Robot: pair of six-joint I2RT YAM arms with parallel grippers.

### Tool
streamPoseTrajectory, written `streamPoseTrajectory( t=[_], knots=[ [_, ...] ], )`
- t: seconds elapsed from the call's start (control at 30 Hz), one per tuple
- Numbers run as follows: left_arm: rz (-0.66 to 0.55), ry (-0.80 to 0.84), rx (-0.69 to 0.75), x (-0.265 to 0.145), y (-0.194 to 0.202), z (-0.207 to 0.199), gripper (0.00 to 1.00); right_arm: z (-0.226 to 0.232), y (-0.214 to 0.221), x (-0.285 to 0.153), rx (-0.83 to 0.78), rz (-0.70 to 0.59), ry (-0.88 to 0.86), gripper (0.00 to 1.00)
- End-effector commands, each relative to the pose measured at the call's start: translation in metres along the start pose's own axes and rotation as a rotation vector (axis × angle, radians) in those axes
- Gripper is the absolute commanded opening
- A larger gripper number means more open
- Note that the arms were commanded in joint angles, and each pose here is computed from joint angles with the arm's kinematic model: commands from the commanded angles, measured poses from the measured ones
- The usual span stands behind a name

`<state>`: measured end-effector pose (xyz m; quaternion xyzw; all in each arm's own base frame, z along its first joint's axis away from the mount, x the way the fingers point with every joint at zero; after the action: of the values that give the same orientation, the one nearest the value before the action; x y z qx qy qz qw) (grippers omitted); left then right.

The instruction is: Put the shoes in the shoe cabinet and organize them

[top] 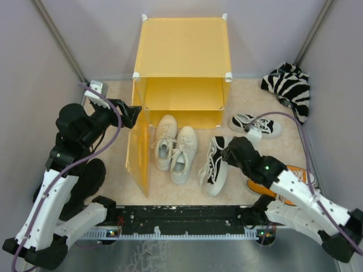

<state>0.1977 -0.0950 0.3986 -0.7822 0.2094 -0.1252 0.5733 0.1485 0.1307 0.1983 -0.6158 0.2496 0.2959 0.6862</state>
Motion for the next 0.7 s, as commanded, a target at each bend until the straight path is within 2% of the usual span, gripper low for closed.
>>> streamPoseTrajectory(
  t=[0.0, 0.07, 0.13, 0.23, 0.5, 0.67],
  knots=[
    [-0.022, 0.018, 0.002, -0.003, -0.004, -0.003, 0.93, -0.010, -0.016, -0.013, 0.562, -0.319, -0.055, 0.00],
    [-0.023, 0.018, 0.005, -0.004, -0.005, -0.004, 0.93, -0.018, -0.006, -0.012, 0.610, -0.319, -0.040, 0.03],
    [-0.030, 0.011, 0.009, -0.005, -0.007, -0.003, 0.93, -0.024, 0.004, -0.012, 0.586, -0.285, -0.015, 0.23],
    [-0.028, 0.008, 0.010, -0.004, -0.006, -0.002, 0.93, -0.027, 0.014, -0.014, 0.508, -0.212, -0.005, 0.38],
    [-0.015, 0.034, -0.005, 0.000, -0.002, -0.004, 0.93, -0.037, 0.021, -0.027, 0.352, -0.115, 0.057, 0.61],
    [-0.011, 0.032, -0.007, 0.001, 0.001, -0.003, 0.93, -0.039, 0.022, -0.031, 0.324, -0.097, 0.058, 0.64]
  ],
)
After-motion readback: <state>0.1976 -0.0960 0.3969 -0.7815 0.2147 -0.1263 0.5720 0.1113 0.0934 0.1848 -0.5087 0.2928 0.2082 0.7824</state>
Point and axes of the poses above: each gripper's point midway between its finger pads, its own x axis out along the fingers, its own z axis along the line the jaws close on, y = z × x, the point moved 9 cm from there along -x, back along the fingers, and after that the axes turned 10 degrees about -x, right-handed, at the moved point
